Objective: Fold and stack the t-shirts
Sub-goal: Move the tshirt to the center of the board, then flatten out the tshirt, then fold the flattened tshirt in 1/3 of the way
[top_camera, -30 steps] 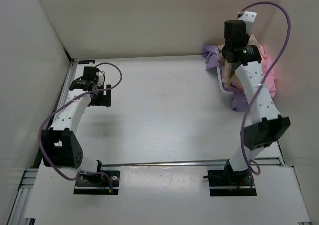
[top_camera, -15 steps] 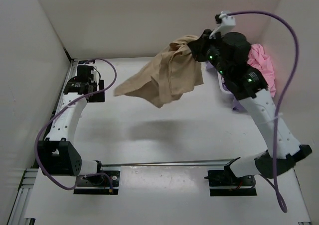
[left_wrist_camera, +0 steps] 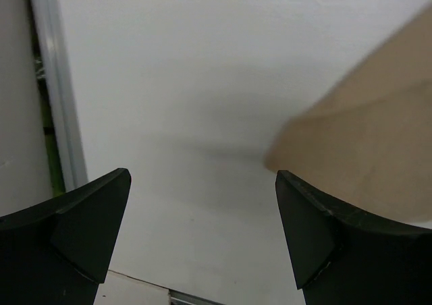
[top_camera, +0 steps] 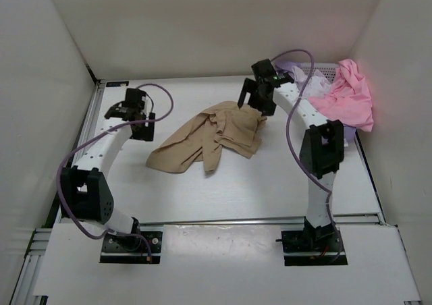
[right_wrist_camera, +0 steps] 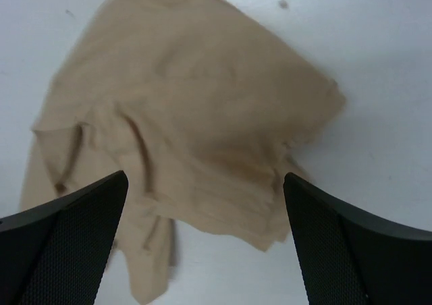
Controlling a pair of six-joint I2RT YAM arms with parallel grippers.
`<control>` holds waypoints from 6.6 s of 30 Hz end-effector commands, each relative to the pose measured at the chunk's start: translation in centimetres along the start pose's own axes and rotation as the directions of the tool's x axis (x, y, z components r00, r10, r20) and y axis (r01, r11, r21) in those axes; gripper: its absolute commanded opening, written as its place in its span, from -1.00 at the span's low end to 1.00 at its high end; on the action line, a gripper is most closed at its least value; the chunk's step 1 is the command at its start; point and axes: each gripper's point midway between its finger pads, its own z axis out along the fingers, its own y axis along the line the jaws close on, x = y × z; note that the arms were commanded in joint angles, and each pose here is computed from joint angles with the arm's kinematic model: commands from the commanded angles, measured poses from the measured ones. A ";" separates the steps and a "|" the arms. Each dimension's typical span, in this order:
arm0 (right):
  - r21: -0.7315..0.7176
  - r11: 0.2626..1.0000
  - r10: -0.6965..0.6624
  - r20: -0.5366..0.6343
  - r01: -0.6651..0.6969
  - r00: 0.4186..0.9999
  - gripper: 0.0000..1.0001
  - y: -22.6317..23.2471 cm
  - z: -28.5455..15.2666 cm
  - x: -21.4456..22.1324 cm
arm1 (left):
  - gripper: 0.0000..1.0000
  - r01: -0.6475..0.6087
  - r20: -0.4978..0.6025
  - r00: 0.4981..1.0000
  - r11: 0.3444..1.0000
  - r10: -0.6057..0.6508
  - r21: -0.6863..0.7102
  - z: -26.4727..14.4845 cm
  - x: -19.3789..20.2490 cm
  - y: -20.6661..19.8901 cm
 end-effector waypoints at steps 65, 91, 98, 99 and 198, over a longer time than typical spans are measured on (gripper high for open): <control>0.005 0.999 0.022 0.858 -0.051 0.513 -1.00 -12.2 -45.8 -5.0 | -0.79 0.468 0.671 0.693 0.872 -0.264 -0.140 -23.8 -11.4 15.6; -0.056 0.983 -0.120 0.527 0.175 0.842 -1.00 -2.8 -17.8 -15.9 | -0.79 0.212 0.316 0.939 0.950 -0.134 -0.229 -1.4 -18.2 6.1; -0.064 0.990 -0.091 0.385 0.125 0.919 -1.00 -3.3 -5.4 -14.7 | -0.79 0.120 0.197 0.978 0.955 -0.067 -0.270 6.5 -16.8 2.1; -0.071 0.990 -0.084 0.371 0.118 0.925 -1.00 -3.2 -4.7 -14.4 | -0.79 0.127 0.191 0.979 0.953 -0.075 -0.277 7.2 -16.9 2.4; -0.459 0.877 0.083 -0.143 -0.140 0.986 -1.00 1.6 -6.3 -3.0 | -0.79 0.056 -0.149 0.982 0.934 -0.115 -0.352 13.4 -4.6 8.0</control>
